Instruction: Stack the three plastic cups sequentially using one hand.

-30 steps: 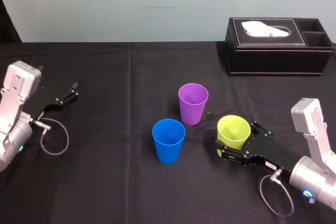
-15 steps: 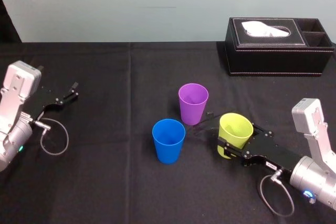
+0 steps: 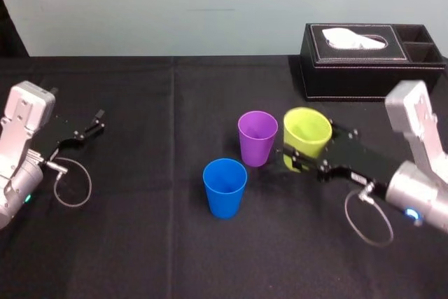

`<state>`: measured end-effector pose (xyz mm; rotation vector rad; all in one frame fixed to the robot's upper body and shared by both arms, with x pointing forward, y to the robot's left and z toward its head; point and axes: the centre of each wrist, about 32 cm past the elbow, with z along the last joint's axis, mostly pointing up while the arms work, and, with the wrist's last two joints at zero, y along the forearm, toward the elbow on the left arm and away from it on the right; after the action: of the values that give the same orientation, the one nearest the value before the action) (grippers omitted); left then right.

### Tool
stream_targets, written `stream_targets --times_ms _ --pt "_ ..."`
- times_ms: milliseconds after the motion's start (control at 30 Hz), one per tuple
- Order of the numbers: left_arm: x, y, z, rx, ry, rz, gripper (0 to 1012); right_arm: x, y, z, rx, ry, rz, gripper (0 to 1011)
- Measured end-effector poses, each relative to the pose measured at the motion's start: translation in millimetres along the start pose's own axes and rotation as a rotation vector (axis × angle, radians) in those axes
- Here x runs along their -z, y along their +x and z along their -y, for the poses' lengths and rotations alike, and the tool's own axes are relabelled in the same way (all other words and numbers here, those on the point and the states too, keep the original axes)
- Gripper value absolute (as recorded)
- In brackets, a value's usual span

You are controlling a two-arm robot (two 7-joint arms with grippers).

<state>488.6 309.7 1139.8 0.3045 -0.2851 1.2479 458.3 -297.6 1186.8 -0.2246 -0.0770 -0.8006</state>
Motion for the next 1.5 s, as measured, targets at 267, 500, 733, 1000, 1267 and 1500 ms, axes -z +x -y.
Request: stream_targets --times_ms 267,500,733,1000,1267,1500 --pt "0.0 0.0 0 0.000 0.000 0.000 1011 -38.1 16.0 -22.5 -0.030 -0.010 0.054 728" --pt "0.0 0.0 0 0.000 0.000 0.000 1011 -52.6 28.2 -46.3 -0.050 -0.009 0.042 728" --pt "0.0 0.0 0 0.000 0.000 0.000 1011 -58.1 38.3 -70.3 -0.057 0.005 0.006 728" --pt "0.0 0.0 0 0.000 0.000 0.000 1011 -56.7 42.9 -84.7 -0.070 0.011 -0.021 728" --pt "0.0 0.0 0 0.000 0.000 0.000 1011 -51.2 41.7 -88.1 -0.079 -0.002 -0.033 728" --pt "0.0 0.0 0 0.000 0.000 0.000 1011 -45.5 41.0 -86.9 -0.082 -0.012 -0.038 728"
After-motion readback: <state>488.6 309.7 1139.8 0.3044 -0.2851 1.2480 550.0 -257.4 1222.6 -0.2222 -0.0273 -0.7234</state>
